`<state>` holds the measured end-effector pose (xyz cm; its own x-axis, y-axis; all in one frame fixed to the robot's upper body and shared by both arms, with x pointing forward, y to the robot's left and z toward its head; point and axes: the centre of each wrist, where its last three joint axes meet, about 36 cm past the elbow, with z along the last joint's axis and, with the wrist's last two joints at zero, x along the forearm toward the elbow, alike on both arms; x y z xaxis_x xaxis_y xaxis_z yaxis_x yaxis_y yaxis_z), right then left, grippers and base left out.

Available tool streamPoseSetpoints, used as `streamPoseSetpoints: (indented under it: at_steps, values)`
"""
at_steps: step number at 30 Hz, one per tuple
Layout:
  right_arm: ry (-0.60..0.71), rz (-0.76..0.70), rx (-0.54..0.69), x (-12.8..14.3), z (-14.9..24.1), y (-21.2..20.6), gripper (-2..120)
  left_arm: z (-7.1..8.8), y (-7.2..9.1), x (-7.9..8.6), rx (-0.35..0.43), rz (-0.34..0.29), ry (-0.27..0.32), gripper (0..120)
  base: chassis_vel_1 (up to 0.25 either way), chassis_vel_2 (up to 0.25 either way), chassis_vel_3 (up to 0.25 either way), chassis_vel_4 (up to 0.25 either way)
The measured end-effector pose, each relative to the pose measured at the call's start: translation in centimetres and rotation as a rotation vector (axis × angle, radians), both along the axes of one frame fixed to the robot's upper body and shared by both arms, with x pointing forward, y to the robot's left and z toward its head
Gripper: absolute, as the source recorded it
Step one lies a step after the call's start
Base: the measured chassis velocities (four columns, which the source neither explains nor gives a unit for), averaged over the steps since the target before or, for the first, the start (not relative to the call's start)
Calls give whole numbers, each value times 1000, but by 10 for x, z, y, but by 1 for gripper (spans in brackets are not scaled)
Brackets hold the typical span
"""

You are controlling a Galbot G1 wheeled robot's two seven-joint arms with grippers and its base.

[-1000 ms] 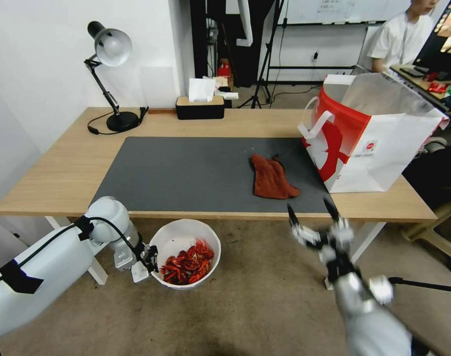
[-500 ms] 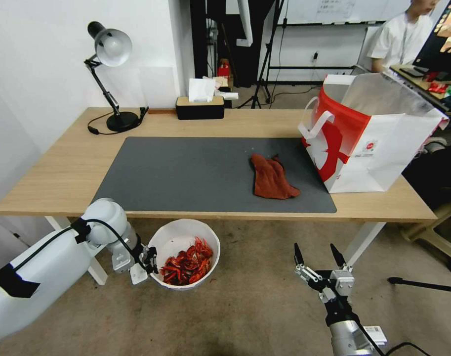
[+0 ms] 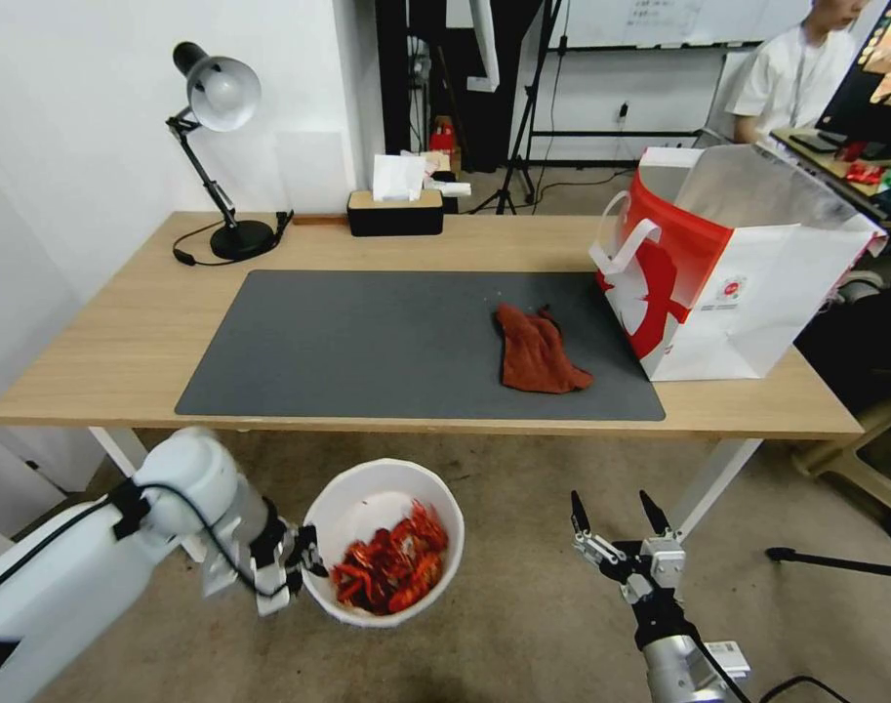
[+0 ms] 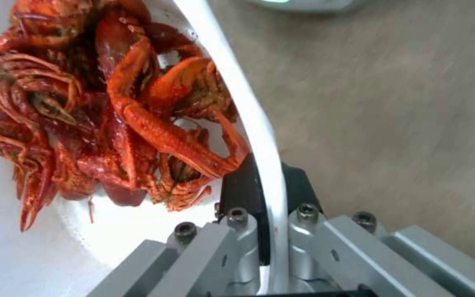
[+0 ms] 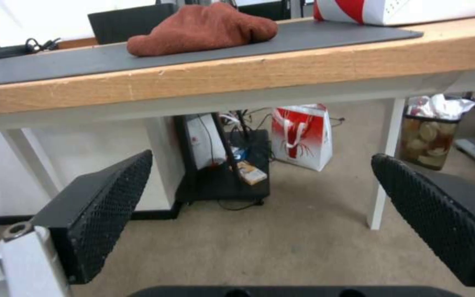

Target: Sweep shrimp from table into container with towel, then put container into takeout bag.

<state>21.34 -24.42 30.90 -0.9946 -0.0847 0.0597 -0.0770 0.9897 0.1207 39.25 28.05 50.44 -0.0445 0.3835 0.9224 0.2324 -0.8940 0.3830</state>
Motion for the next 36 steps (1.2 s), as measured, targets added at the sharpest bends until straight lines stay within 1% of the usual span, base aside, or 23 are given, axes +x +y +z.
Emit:
streamPoseSetpoints:
  at_steps: [1, 3, 4, 5, 7, 8, 11, 12, 13, 16, 18, 19, 20, 22, 25, 26, 28, 29, 30, 31, 33, 34, 36]
  values:
    - [0, 0, 0, 0, 0, 0, 100, 0, 0, 0, 0, 0, 0, 0, 0, 0, 0, 0]
    - [4, -1, 5, 0, -1, 1, 100, 34, -16, -17, -14, -53, -77, 0, 0, 0, 0, 0]
    - [4, -1, 5, 0, -1, 1, 100, 34, -16, -17, -14, -53, -77, 0, 0, 0, 0, 0]
    - [5, -2, 7, -1, -1, 1, 100, 48, -20, -23, -19, -65, -102, 0, 0, 0, 0, 0]
    - [6, -2, 9, -1, -1, 1, 100, 61, -23, -27, -20, -69, -124, 0, 0, 0, 0, 0]
    - [6, -2, 9, -1, -1, 1, 100, 61, -23, -27, -20, -69, -124, 0, 0, 0, 0, 0]
    - [7, -3, 11, -2, -2, 2, 100, 95, -20, -28, -13, -58, -167, 0, 0, 0, 0, 0]
    - [7, -3, 11, -2, -2, 2, 100, 95, -20, -28, -13, -58, -167, 0, 0, 0, 0, 0]
    - [9, -3, 13, -2, -2, 2, 100, 108, -16, -28, -4, -38, -168, 0, 0, 0, 0, 0]
    - [13, -5, 13, -3, -3, 3, 100, 120, -13, -26, -2, -19, -166, 0, 0, 0, 0, 0]
    - [14, -6, 12, -4, -4, 3, 100, 136, -10, -22, -18, -6, -180, 0, 0, 0, 0, 0]
    - [14, -6, 12, -4, -4, 3, 100, 136, -10, -22, -18, -6, -180, 0, 0, 0, 0, 0]
    - [16, -6, 10, -4, -5, 2, 100, 146, -7, -14, -54, 5, -173, 0, 0, 0, 0, 0]
    - [18, -5, 8, -4, -5, 2, 100, 150, -6, -10, -66, 10, -174, 0, 0, 0, 0, 0]
    - [27, 5, -5, -6, -5, 4, 100, 167, 0, 6, -110, 36, -183, 0, 0, 0, 0, 0]
    - [27, 5, -5, -6, -5, 4, 100, 167, 0, 6, -110, 36, -183, 0, 0, 0, 0, 0]
    - [28, 4, -7, -7, -5, 4, 100, 175, 6, 19, -121, 56, -193, 0, 0, 0, 0, 0]
    - [28, 2, -7, -7, -5, 4, 100, 176, 7, 25, -121, 62, -195, 0, 0, 0, 0, 0]
    - [32, -1, -9, -8, -6, 4, 100, 178, 10, 39, -124, 77, -195, 0, 0, 0, 0, 0]
    - [32, -1, -9, -8, -6, 4, 100, 178, 10, 39, -124, 77, -195, 0, 0, 0, 0, 0]
    - [34, -8, -13, -8, -7, 2, 100, 174, 13, 68, -140, 111, -173, 0, 0, 0, 0, 0]
    - [34, -8, -13, -8, -7, 2, 100, 174, 13, 68, -140, 111, -173, 0, 0, 0, 0, 0]
    - [33, -13, -12, -6, -7, 2, 100, 167, 8, 94, -176, 144, -143, 0, 0, 0, 0, 0]
